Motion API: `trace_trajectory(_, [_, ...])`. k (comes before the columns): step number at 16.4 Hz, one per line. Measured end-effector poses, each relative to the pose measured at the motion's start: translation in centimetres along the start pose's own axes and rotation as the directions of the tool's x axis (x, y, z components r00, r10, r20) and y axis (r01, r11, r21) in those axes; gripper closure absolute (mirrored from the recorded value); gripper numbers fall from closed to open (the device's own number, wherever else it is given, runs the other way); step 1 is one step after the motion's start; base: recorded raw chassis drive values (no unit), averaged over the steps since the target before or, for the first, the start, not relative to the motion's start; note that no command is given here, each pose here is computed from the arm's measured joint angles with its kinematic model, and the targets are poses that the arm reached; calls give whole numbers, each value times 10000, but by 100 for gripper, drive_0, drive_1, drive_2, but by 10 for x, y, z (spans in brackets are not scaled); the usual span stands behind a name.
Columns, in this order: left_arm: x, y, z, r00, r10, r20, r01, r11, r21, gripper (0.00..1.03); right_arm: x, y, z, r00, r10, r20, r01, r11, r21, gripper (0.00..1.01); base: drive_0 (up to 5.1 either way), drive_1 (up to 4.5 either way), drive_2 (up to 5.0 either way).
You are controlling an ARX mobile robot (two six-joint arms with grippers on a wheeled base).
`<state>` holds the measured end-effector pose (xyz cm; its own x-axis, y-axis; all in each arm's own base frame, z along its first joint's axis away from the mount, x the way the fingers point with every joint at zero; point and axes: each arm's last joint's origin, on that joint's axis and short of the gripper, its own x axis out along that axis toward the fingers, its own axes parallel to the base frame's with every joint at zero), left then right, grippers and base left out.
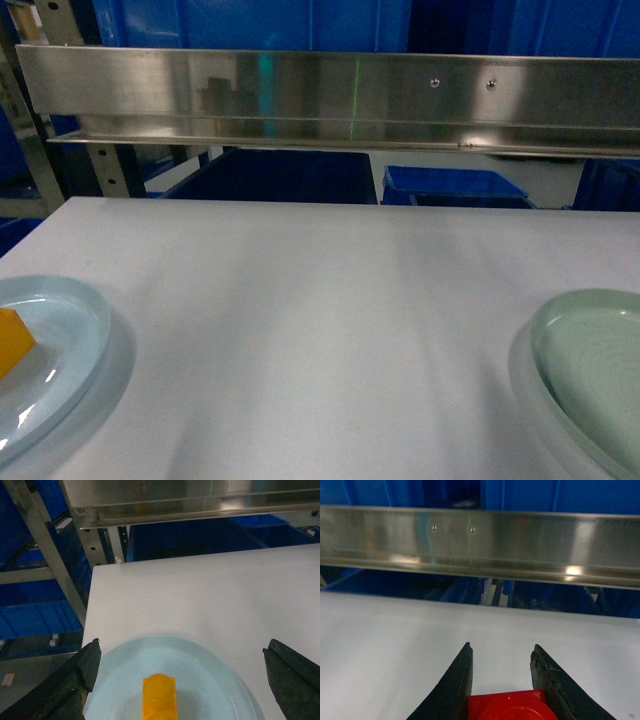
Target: Sort and place red and yellow blocks in left bins
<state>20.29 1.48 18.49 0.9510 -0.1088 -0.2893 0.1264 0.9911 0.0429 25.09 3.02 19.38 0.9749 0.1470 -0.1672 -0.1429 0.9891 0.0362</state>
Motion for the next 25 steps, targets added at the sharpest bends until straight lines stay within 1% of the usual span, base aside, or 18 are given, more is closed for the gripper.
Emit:
trace_trajectory(1, [0, 0, 0, 10000, 0, 0, 0, 10000, 0, 5, -14, -6, 14, 9991, -153, 384, 143, 9995, 268, 72, 0, 0, 0])
trace_trajectory(2, [0, 0, 0, 10000, 0, 0, 0, 10000, 0, 5, -36, -15, 27, 9960, -437, 782, 385, 9971, 661, 72, 0, 0, 0])
trace_trajectory(3, [0, 0, 0, 10000, 0, -4, 0, 10000, -1, 5, -57, -21, 35, 9921, -564, 1124, 458, 9945, 944, 72, 0, 0, 0])
trace_trajectory(4, [0, 0, 0, 10000, -4, 0, 4, 10000, 0, 5, -76, -25, 42, 9864, -624, 1522, 452, 9925, 1135, 72, 0, 0, 0])
trace_trajectory(5, [0, 0, 0, 10000, -4, 0, 4, 10000, 0, 5, -90, -29, 47, 9788, -623, 1952, 389, 9919, 1213, 72, 0, 0, 0])
trace_trajectory(6, [0, 0, 0, 10000, 0, 0, 0, 10000, 0, 5, -98, -33, 49, 9708, -677, 2302, 408, 9919, 1200, 72, 0, 0, 0])
trace_trajectory(7, [0, 0, 0, 10000, 0, 0, 0, 10000, 0, 5, -95, -37, 48, 9705, -634, 2326, 360, 9921, 1201, 72, 0, 0, 0])
trace_trajectory(9, [0, 0, 0, 10000, 0, 0, 0, 10000, -4, 5, -91, -34, 32, 9901, -458, 1326, 264, 9892, 1445, 72, 0, 0, 0])
trace_trajectory(11, [0, 0, 0, 10000, 0, -4, 0, 10000, -12, 5, -103, -28, 36, 9803, -164, 1971, -75, 9927, 1200, 72, 0, 0, 0])
trace_trajectory(12, [0, 0, 0, 10000, 0, 0, 0, 10000, -15, 5, -104, -26, 35, 9799, -41, 1992, -190, 9933, 1140, 72, 0, 0, 0])
trace_trajectory(13, [0, 0, 0, 10000, -4, -3, 4, 10000, -20, 5, -103, -24, 30, 9836, 176, 1795, -382, 9930, 1122, 72, 0, 0, 0])
trace_trajectory(14, [0, 0, 0, 10000, -4, 0, 4, 10000, -19, 5, -103, -23, 27, 9869, 245, 1593, -433, 9923, 1157, 72, 0, 0, 0])
trace_trajectory(15, [0, 0, 0, 10000, -4, 0, 4, 10000, -19, 5, -101, -23, 24, 9900, 238, 1389, -403, 9923, 1168, 72, 0, 0, 0])
trace_trajectory(17, [0, 0, 0, 10000, 0, 0, 0, 10000, -19, 5, -101, -24, 24, 9896, 205, 1423, -342, 9949, 946, 72, 0, 0, 0])
trace_trajectory(18, [0, 0, 0, 10000, -4, 0, 4, 10000, -23, 5, -101, -24, 26, 9867, 146, 1622, -242, 9981, 573, 72, 0, 0, 0])
trace_trajectory(20, [0, 0, 0, 10000, 0, 0, 0, 10000, -19, 5, -101, -24, 27, 9840, 27, 1783, -47, 9999, 113, 72, 0, 0, 0])
trace_trajectory(23, [0, 0, 0, 10000, 0, 0, 0, 10000, -19, 5, -101, -23, 28, 9814, -6, 1920, 47, 9998, -207, 72, 0, 0, 0])
trace_trajectory(25, [0, 0, 0, 10000, -4, 0, 4, 10000, -19, 5, -100, -23, 26, 9834, 35, 1812, 20, 9995, -303, 72, 0, 0, 0])
